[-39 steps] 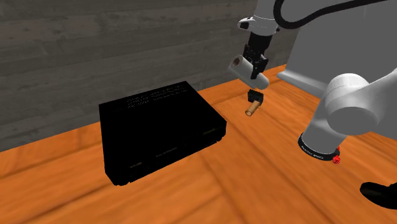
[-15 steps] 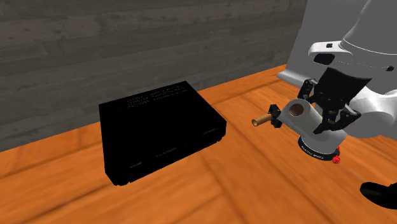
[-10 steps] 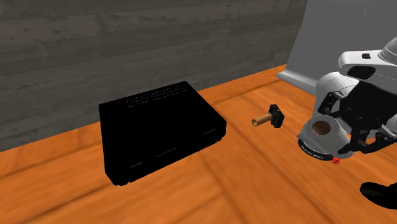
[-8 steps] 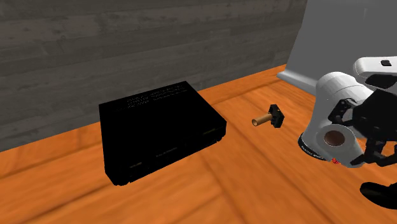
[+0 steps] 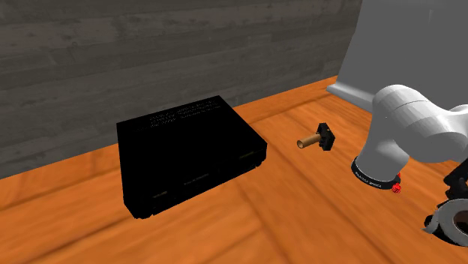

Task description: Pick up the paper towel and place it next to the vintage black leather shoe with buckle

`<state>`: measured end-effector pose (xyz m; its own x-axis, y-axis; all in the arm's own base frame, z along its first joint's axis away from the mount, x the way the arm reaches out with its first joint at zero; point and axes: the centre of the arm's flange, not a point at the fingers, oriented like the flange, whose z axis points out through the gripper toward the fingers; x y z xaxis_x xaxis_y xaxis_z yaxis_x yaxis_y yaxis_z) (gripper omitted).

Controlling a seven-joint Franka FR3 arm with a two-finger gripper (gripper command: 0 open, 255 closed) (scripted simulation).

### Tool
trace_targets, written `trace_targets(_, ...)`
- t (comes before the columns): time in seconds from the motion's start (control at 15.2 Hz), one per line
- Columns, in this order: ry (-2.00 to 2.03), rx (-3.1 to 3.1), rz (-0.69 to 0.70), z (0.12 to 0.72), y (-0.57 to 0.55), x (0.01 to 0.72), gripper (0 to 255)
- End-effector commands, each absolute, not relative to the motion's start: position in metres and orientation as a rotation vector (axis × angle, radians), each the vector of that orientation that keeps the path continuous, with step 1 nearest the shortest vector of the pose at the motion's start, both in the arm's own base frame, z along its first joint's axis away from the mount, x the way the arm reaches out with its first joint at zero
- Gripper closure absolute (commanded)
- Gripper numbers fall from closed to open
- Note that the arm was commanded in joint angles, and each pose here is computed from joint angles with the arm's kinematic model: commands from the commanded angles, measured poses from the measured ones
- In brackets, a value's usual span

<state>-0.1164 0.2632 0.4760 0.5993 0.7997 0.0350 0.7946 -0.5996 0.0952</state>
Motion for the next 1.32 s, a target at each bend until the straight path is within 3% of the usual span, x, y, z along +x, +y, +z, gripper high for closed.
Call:
trace_targets(0.0, 1.372, 2.748, 0.111, 0.476, 0.277, -0.139, 255)
trace_targets(0.59, 1.372, 2.748, 0.111, 0.476, 0.34, -0.235, 255)
trace_targets(1.25, 1.372, 2.748, 0.111, 0.423, 0.34, -0.235, 255)
